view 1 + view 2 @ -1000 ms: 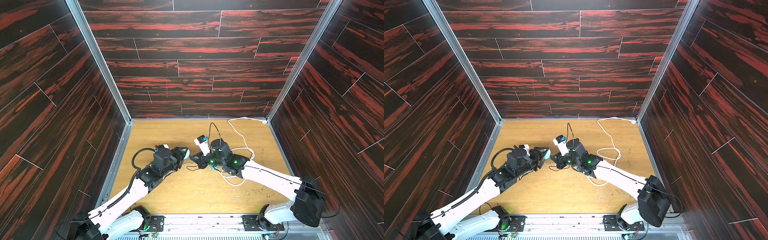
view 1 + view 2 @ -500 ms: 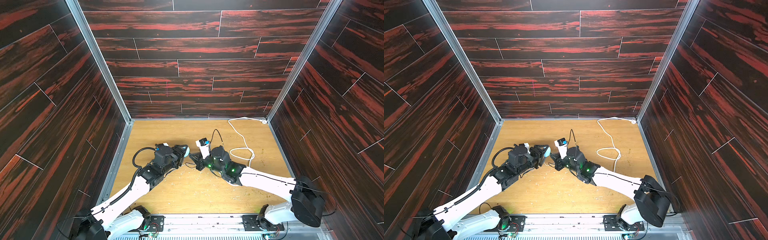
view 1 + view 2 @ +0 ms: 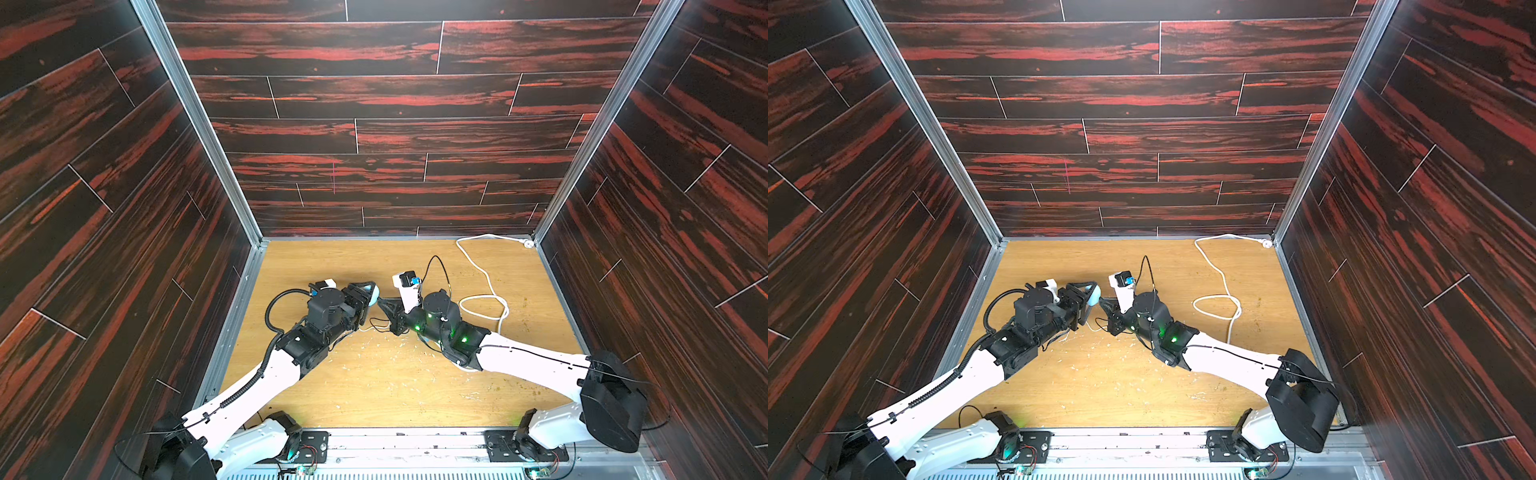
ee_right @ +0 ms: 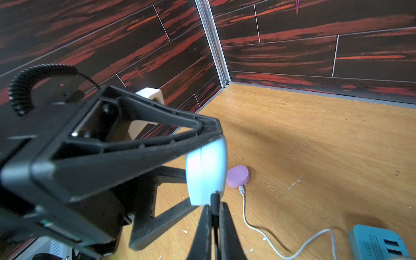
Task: Charge the bluetooth headset
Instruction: Insert the charging cable into the bluetooth headset.
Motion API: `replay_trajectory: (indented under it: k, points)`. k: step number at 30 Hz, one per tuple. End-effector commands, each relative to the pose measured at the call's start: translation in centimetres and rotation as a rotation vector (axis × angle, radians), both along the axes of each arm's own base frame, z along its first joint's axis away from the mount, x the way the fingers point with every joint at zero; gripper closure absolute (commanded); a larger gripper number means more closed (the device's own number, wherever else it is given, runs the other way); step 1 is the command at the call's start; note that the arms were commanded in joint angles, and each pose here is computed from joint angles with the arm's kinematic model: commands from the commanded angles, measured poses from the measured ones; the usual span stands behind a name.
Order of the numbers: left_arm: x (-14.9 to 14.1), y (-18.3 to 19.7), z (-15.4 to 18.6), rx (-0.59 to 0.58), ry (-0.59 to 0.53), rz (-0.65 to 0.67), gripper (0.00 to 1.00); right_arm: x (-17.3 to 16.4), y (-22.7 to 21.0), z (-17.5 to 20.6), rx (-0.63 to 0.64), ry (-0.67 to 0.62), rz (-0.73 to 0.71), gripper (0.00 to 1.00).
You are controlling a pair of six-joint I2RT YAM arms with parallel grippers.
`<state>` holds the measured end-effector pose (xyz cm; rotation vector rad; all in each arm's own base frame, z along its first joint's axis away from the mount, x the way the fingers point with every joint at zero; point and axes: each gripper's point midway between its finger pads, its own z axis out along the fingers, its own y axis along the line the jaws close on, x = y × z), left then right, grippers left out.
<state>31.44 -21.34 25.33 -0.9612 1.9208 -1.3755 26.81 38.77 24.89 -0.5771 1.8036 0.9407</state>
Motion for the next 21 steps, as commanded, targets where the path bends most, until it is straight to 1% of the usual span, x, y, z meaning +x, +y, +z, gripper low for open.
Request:
replay_trajectory:
  k: [1, 7, 9, 15, 21]
  points:
    - [-2.8, -3.0, 2.1, -0.016, -0.028, -0.187, 1.00, 0.0, 1.3, 1.2, 0.018, -0.024, 0.036, 1.00]
    - [-3.0, 0.7, 0.1, 0.084, 0.005, -0.038, 1.00, -0.6, 0.5, 0.1, 0.000, 0.011, 0.033, 1.00]
    - [-3.1, 1.7, -0.4, 0.112, 0.021, -0.007, 1.00, -0.8, 0.1, -0.2, -0.006, 0.021, 0.030, 0.98]
    - [-3.0, 3.6, -2.0, 0.158, 0.067, 0.049, 1.00, -1.9, -1.3, -0.9, -0.024, 0.050, 0.032, 0.84]
    - [-3.2, 5.9, -4.1, 0.243, 0.118, 0.111, 1.00, -4.0, -3.7, -2.5, -0.044, 0.092, 0.044, 0.65]
